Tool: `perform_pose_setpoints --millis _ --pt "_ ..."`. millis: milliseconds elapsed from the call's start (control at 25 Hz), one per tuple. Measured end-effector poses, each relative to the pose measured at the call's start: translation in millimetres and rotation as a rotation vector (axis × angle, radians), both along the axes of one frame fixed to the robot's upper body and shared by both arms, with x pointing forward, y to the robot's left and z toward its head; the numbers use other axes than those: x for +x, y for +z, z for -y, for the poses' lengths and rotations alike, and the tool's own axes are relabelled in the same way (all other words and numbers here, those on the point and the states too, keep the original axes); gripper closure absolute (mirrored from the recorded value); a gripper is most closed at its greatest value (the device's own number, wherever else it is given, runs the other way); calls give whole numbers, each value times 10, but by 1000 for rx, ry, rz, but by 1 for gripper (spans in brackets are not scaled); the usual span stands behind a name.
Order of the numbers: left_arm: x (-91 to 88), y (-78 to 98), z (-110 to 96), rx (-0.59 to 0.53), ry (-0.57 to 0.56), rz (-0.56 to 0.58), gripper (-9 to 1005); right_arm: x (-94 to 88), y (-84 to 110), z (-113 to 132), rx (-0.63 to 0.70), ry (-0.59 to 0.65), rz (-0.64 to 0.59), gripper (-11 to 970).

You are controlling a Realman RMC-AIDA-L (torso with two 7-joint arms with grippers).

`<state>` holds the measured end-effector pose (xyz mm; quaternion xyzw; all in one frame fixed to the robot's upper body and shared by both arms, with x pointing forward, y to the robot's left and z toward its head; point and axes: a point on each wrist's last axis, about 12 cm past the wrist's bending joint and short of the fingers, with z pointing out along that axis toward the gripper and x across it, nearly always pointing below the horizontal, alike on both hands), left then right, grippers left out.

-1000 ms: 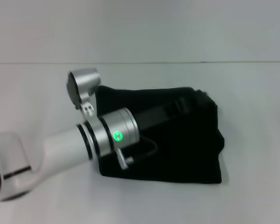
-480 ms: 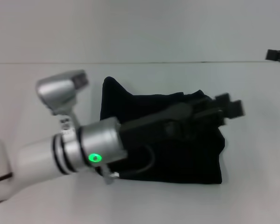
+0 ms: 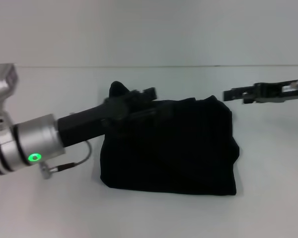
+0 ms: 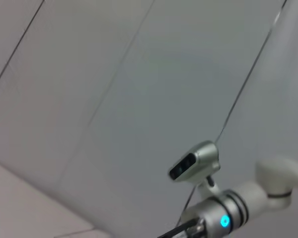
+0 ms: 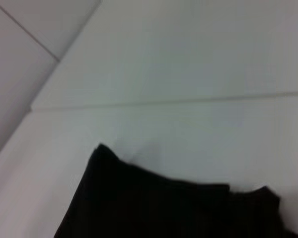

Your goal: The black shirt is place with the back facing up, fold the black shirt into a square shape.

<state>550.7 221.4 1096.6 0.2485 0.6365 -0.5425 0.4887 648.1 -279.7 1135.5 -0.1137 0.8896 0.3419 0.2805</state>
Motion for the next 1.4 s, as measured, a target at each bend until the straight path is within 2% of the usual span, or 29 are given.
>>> perform_pose_setpoints --millis 160,280,600,800,1120,1400 --pt "-17 20 -228 86 12 64 137 8 -103 -207 -7 10 -25 44" --pt "-48 27 -324 154 0 96 136 -23 -184 -313 5 15 -52 44" --pt "-45 15 -381 208 23 121 136 -119 -364 -449 12 7 -122 43" --pt "-25 20 -377 213 28 123 137 -162 -481 -539 3 -6 -130 117" --pt "16 31 -376 225 38 125 136 -184 -609 -642 18 -71 -101 309" --pt "33 19 -359 230 41 115 136 -192 -602 -612 82 -94 -64 579"
